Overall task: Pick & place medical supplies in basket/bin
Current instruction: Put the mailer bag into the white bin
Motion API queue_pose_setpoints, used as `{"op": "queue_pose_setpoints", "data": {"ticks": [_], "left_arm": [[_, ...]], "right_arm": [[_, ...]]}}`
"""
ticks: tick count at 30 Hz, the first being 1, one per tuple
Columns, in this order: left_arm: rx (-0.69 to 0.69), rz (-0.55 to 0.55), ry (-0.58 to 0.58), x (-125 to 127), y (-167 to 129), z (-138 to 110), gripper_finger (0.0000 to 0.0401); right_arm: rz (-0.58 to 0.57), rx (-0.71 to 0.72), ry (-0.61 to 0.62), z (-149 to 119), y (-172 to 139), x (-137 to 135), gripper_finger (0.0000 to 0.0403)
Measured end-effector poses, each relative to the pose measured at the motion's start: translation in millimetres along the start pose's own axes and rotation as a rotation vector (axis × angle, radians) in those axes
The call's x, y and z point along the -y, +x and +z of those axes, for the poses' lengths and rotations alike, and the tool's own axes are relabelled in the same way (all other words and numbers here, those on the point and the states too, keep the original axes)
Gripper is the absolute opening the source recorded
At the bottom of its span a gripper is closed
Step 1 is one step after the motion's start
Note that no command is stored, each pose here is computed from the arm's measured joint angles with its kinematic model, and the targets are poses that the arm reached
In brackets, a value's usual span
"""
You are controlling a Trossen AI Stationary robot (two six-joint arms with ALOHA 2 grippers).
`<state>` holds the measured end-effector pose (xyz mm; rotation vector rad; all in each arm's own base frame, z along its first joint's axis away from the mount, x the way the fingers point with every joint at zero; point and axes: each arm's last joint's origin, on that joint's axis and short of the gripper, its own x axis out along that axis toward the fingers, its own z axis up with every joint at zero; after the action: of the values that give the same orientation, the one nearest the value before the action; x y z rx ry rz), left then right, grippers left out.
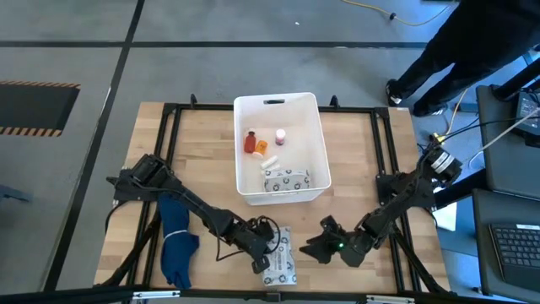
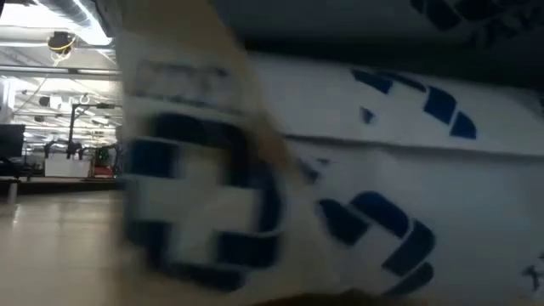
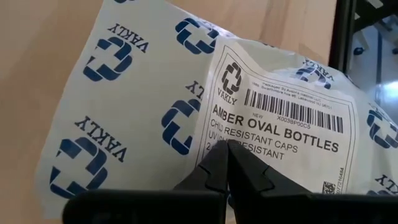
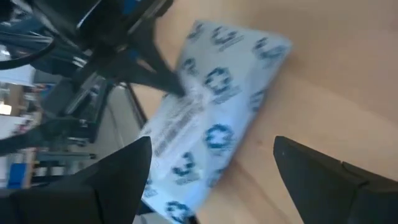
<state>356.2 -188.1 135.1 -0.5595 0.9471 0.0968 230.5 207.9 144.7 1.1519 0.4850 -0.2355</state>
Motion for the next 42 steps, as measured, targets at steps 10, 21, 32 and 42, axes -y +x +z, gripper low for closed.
{"op": "queue_pose_setpoints", "data": {"ticks": [10,21,32,42], "left_arm": [[0.081,-0.036,0.017,5,-6,7,0.0001],[0.098,-0.034,0.022,4,-6,10,0.0002],[0.061,-0.058,0.018,0,2,13,0.0002],[0.044,-0.069,0.042,-1,6,11,0.0002]], "right_arm": [[0.029,0.014,0.062,-10,25,14,0.0338],[-0.007,0.022,0.09,-10,50,18,0.0338],[-0.045,-0.059,0.111,1,72,17,0.0337],[-0.022,-0.076,0.074,3,73,16,0.024]]}}
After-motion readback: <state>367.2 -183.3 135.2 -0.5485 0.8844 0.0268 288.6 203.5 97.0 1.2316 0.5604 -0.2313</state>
